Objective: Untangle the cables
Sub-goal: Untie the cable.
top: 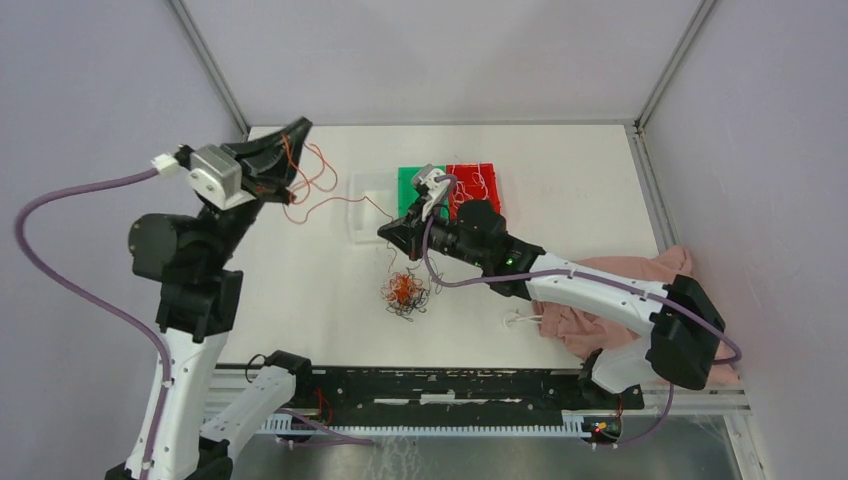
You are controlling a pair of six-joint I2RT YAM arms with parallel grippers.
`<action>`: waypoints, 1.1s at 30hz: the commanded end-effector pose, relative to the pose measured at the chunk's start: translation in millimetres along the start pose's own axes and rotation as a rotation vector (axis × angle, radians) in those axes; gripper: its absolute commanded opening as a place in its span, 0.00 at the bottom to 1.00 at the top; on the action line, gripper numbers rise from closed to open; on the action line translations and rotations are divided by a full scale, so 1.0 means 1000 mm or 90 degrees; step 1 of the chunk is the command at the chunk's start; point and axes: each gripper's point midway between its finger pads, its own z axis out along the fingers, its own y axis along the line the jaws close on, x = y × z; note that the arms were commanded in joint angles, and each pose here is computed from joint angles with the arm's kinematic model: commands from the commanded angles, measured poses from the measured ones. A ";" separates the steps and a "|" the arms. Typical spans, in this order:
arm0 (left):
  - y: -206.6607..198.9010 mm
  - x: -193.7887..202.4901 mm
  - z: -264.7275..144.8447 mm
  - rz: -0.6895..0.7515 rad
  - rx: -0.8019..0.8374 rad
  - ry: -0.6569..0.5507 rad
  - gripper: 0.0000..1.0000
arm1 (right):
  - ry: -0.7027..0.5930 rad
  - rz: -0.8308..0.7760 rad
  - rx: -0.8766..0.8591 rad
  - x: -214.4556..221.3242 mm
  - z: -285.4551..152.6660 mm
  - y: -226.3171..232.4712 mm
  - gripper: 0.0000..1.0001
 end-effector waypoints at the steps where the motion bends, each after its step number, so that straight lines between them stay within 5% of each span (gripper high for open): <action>1: -0.051 0.095 -0.040 -0.197 0.068 0.180 0.08 | -0.075 -0.013 -0.003 -0.039 -0.018 0.006 0.01; 6: -0.112 0.129 -0.072 -0.270 0.267 0.264 0.16 | -0.064 -0.020 -0.029 -0.043 -0.022 0.015 0.01; 11: -0.117 0.154 -0.081 -0.247 0.291 0.306 0.25 | -0.060 -0.023 -0.050 -0.047 -0.024 0.022 0.01; 17: -0.153 0.166 -0.112 -0.337 0.407 0.363 0.46 | -0.044 -0.031 -0.051 -0.048 -0.022 0.024 0.01; 33: -0.146 0.207 -0.125 -0.284 0.367 0.422 0.48 | -0.024 -0.024 -0.080 -0.049 -0.017 0.033 0.01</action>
